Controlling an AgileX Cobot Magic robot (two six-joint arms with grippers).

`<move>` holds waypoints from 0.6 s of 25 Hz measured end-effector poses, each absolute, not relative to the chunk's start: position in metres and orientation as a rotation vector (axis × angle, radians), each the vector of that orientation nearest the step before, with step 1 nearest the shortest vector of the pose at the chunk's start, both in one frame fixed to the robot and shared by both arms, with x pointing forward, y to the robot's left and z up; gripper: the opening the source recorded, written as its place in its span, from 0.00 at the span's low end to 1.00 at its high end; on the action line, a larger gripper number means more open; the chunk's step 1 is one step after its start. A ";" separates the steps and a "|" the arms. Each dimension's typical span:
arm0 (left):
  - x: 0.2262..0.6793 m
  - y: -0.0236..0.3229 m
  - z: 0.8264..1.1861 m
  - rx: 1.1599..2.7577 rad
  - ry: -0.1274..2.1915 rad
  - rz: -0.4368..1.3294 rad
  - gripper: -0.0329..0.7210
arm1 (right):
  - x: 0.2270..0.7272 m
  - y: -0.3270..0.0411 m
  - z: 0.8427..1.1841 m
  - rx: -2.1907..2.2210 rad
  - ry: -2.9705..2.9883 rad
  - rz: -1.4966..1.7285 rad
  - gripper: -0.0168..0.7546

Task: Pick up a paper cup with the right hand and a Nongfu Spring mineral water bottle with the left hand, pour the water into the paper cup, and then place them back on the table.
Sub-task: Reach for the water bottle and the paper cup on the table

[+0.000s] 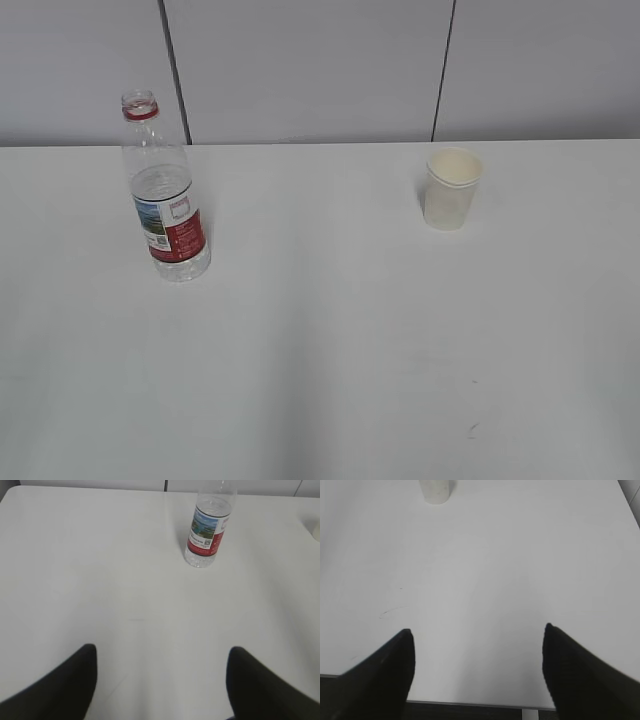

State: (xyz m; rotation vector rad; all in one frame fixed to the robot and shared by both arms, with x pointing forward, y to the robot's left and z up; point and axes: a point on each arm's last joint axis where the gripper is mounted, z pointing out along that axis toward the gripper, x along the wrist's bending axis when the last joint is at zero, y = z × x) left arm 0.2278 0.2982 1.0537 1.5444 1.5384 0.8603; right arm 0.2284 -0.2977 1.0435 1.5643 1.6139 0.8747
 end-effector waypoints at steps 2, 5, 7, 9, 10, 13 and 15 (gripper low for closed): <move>0.228 0.298 1.054 1.544 1.538 0.860 0.70 | 0.228 -0.298 1.043 1.564 1.614 0.875 0.78; 0.228 0.298 1.054 1.544 1.538 0.860 0.70 | 0.228 -0.298 1.043 1.564 1.614 0.875 0.78; 0.228 0.298 1.054 1.544 1.538 0.860 0.70 | 0.228 -0.298 1.043 1.564 1.614 0.875 0.78; 0.228 0.298 1.054 1.544 1.538 0.860 0.70 | 0.228 -0.298 1.043 1.564 1.614 0.875 0.78; 0.228 0.298 1.054 1.544 1.538 0.860 0.70 | 0.228 -0.298 1.043 1.564 1.614 0.875 0.78; 0.228 0.298 1.054 1.544 1.538 0.860 0.70 | 0.228 -0.298 1.043 1.564 1.614 0.875 0.78; 0.228 0.298 1.054 1.544 1.538 0.860 0.70 | 0.228 -0.298 1.043 1.564 1.614 0.875 0.78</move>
